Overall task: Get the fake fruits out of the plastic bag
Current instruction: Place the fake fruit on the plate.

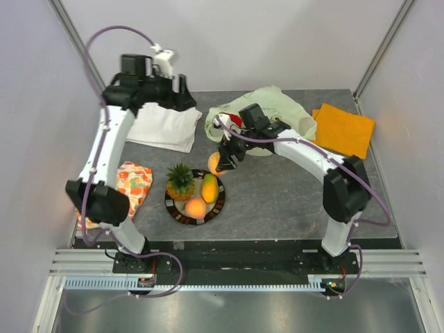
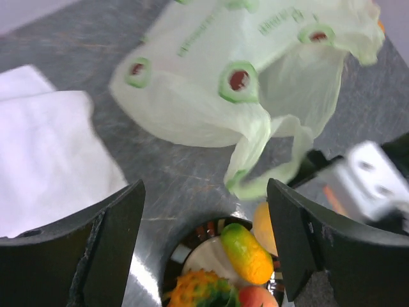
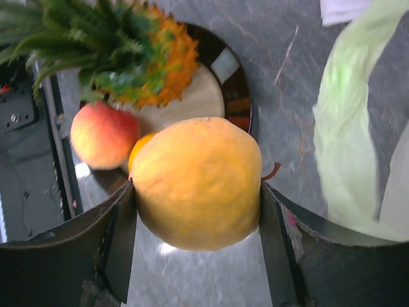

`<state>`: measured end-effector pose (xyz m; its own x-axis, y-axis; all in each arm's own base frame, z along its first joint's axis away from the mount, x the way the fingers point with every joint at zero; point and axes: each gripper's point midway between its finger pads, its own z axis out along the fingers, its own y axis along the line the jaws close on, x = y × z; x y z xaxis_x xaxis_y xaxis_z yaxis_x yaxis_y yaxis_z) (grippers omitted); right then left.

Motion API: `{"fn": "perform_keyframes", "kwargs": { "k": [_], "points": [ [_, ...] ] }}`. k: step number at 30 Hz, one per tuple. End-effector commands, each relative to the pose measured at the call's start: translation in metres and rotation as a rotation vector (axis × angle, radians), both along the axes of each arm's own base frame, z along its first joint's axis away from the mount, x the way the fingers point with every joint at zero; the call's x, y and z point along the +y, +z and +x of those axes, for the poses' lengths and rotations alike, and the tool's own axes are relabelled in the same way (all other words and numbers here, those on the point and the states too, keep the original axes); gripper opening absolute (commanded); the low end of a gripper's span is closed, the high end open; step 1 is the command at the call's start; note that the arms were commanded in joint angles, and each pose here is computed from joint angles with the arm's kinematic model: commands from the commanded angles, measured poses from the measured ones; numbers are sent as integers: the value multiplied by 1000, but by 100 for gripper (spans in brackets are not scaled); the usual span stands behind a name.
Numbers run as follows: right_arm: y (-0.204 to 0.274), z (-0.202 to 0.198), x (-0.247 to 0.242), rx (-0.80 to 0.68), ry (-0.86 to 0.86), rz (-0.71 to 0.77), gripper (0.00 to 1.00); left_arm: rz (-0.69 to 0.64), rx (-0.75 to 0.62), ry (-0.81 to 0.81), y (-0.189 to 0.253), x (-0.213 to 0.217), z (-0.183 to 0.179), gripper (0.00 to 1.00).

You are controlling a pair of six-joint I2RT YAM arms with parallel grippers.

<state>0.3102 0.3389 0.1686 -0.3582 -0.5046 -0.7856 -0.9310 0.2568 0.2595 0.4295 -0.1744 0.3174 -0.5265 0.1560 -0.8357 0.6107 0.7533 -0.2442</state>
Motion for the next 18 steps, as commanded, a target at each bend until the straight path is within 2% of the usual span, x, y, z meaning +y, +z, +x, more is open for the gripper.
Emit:
{"fn": "perform_keyframes", "kwargs": {
  "k": [1,8,18],
  "points": [
    [16,23,38,-51,33,61,5,-79,-99,91,55,48,-31,83],
    [-6,47,65,-63,98,42,7,-58,-99,147,46,74,-52,83],
    [-50,15,80,-91,247,-41,10,-66,-16,220,16,97,-59,82]
  ]
}}
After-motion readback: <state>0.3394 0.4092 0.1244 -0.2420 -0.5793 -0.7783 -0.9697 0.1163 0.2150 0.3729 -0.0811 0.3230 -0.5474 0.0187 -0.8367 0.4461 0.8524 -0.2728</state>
